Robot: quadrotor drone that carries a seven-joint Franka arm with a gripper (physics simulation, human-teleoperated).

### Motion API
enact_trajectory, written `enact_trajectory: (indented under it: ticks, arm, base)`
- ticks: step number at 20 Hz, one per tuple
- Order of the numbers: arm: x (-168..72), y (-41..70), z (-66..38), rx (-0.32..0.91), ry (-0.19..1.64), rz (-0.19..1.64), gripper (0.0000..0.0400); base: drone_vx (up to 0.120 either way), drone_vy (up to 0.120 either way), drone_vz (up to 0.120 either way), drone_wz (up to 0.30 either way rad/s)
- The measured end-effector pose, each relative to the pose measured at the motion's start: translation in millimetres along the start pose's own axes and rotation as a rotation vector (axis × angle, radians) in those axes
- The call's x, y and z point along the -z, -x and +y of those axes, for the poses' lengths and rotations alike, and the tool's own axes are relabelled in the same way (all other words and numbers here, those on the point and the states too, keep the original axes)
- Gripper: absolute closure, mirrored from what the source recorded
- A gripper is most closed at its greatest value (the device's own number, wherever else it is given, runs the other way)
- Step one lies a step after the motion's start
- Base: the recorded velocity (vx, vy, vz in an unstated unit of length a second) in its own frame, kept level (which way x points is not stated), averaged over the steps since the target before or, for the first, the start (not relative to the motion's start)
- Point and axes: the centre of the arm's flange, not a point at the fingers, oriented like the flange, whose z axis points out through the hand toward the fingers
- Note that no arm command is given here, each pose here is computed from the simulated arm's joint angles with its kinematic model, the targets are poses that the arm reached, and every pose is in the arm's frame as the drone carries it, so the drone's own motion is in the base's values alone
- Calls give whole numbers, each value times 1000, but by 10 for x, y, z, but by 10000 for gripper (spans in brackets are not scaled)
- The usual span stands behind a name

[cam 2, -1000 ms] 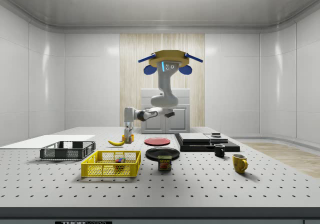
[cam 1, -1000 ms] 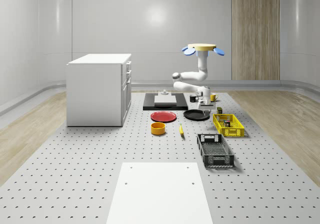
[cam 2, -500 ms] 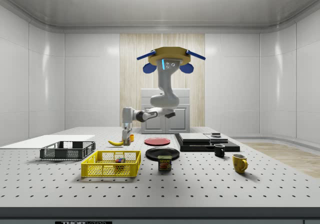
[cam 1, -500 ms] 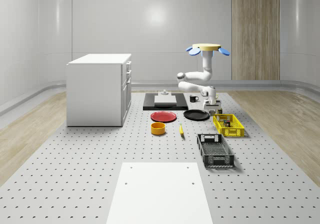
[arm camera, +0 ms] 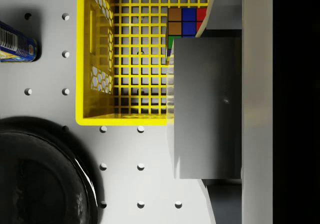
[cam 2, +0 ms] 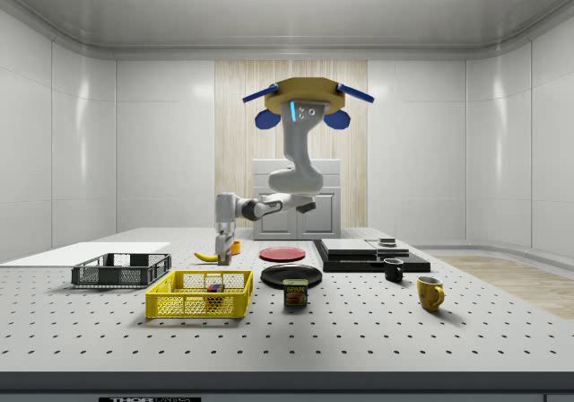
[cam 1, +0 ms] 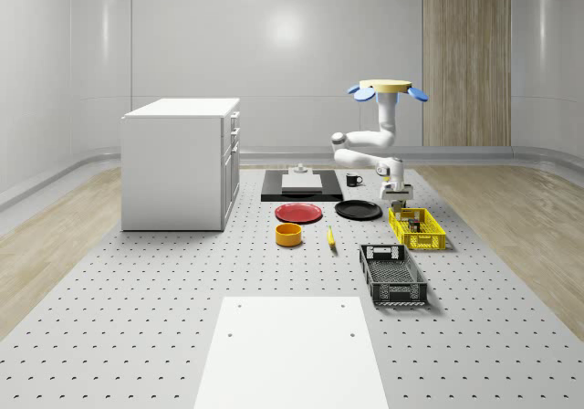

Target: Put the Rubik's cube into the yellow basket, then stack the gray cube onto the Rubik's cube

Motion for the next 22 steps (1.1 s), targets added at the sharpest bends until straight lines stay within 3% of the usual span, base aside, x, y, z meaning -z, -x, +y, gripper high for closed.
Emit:
enact_trajectory:
  ticks: [18, 22]
  arm:
    - [0, 0, 0, 0, 0, 0, 150]
    - [0, 0, 0, 0, 0, 0, 150]
  base:
    - [4, 107, 0, 0]
    - [0, 0, 0, 0]
